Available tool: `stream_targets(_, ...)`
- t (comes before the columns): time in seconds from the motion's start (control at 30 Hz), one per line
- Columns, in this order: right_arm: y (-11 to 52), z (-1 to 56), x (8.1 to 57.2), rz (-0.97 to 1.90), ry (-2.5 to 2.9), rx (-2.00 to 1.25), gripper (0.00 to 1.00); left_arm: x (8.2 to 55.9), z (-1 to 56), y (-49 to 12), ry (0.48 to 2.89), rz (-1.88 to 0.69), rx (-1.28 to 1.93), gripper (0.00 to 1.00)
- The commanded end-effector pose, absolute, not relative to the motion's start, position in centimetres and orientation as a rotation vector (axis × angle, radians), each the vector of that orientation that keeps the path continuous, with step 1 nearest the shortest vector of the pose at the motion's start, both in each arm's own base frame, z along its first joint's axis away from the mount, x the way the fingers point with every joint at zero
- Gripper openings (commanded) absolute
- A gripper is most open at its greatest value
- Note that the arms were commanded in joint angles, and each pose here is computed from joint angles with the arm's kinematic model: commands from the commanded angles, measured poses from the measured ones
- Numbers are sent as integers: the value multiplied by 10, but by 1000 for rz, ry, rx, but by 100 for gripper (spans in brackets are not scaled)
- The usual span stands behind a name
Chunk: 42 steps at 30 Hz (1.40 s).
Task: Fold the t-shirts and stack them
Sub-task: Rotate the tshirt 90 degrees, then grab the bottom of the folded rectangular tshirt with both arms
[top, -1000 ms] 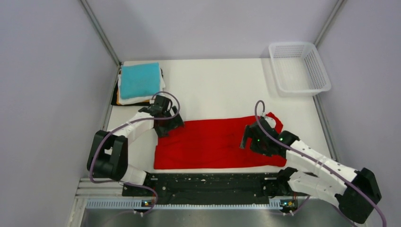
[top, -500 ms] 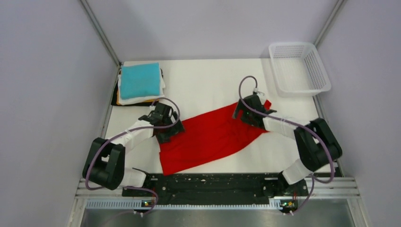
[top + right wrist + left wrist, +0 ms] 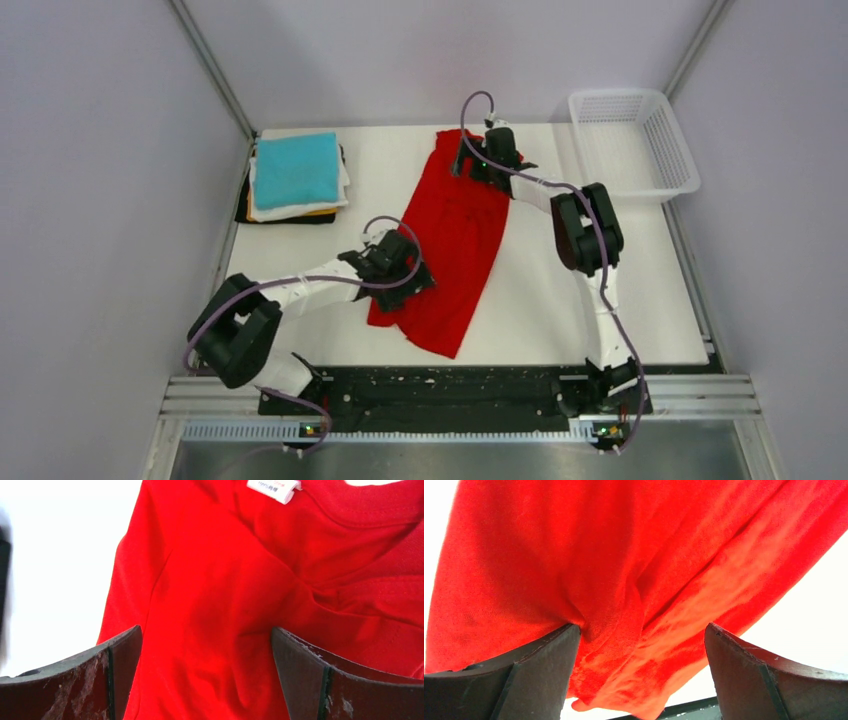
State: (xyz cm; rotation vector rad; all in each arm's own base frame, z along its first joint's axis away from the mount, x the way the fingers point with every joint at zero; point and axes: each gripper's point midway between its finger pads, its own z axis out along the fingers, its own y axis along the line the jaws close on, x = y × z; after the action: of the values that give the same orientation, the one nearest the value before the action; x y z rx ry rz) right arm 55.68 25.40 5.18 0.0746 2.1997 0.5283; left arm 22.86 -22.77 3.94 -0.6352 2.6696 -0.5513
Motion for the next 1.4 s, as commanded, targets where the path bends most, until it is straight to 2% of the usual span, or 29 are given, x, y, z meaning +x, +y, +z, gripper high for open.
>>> stream_targets(0.0,274,24,571,597,2273,-11,99,236,52,-278,2647,-647,-599,99)
stream_targets(0.17,233,49,614,337,2222,67,99,217,46,-304,2715,-627,-502,99)
stream_targets(0.3,201,106,634,277,2141,92,99,211,61,-306,2697,-638,-424,99)
stream_targets(0.47,215,204,610,403,2040,-98,99,218,106,-279,2606,-522,-300,99)
stream_targets(0.53,211,215,580,422,2066,-120,99,217,120,-252,2573,-407,-271,99)
stream_targets(0.63,197,202,508,447,2166,-78,99,202,113,-212,2603,-293,-265,99)
stream_targets(0.87,201,104,293,523,2480,-3,98,168,65,-185,2756,-437,-239,99)
stream_targets(0.97,207,78,219,569,2583,-9,98,157,56,-190,2798,-515,-196,94)
stream_targets(1.1,215,61,168,643,2611,68,97,151,44,-197,2822,-592,-184,82)
stream_targets(1.3,226,45,131,814,2626,148,88,147,19,-192,2863,-554,-198,68)
stream_targets(1.37,226,39,125,799,2644,143,85,149,13,-194,2872,-546,-211,60)
